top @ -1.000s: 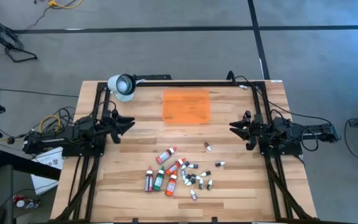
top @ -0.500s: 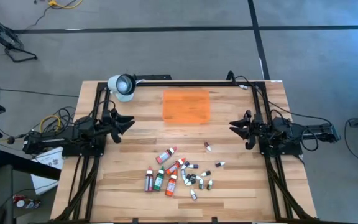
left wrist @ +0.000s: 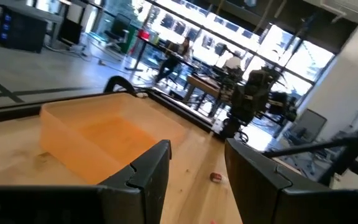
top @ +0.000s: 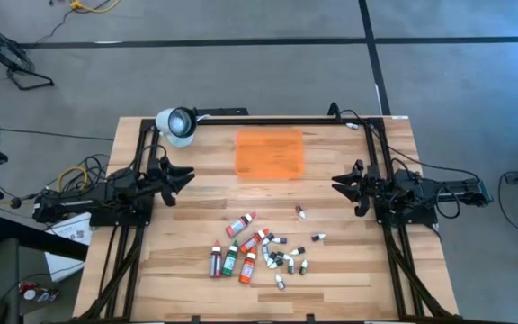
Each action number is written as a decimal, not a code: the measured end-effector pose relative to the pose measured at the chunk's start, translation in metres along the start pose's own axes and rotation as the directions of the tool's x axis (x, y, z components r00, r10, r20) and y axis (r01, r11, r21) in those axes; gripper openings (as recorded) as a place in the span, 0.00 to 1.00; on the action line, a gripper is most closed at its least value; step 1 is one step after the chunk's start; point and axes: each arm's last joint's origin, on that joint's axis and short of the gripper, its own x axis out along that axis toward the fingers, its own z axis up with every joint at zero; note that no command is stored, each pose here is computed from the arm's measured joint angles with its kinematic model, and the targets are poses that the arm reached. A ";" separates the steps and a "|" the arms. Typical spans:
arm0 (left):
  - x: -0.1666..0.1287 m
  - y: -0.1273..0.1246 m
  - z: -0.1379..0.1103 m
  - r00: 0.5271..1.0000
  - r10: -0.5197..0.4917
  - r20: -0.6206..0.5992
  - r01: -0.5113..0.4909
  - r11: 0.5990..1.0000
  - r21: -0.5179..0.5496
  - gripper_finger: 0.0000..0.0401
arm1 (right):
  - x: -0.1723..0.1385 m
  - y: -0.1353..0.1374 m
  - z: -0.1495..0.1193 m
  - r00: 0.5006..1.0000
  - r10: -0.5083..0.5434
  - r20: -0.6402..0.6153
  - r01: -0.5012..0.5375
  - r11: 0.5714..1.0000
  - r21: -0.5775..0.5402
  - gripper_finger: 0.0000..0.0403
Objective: Pick & Place food coloring
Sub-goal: Put the large pink food coloring bottle into the orange bin
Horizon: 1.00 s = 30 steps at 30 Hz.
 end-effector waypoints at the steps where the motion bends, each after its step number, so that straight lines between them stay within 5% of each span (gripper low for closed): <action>1: 0.000 0.000 0.001 1.000 -0.003 0.006 0.003 1.000 -0.001 0.37 | 0.000 0.000 0.000 1.000 0.000 -0.001 0.000 1.000 0.000 0.29; 6: -0.001 -0.016 0.021 0.952 -0.269 0.147 0.267 0.963 0.033 0.37 | 0.000 0.000 0.000 1.000 0.000 -0.001 0.000 0.999 -0.039 0.29; 11: 0.003 -0.032 0.045 0.924 -0.338 0.179 0.316 0.938 0.144 0.37 | 0.000 0.000 0.000 1.000 0.001 -0.001 -0.001 0.999 -0.052 0.29; 20: 0.067 -0.069 0.061 0.952 -0.301 -0.064 0.306 0.903 0.302 0.37 | 0.000 0.000 0.000 1.000 0.002 0.001 -0.002 0.998 -0.061 0.29; 25: 0.114 -0.095 0.056 0.913 -0.308 -0.268 0.394 0.835 0.384 0.37 | 0.000 0.001 0.002 1.000 0.008 0.023 -0.007 0.998 -0.056 0.29; 30: 0.149 -0.111 0.040 0.840 -0.191 -0.507 0.404 0.845 0.350 0.37 | 0.000 0.002 0.001 0.999 0.040 0.008 -0.039 0.998 -0.042 0.29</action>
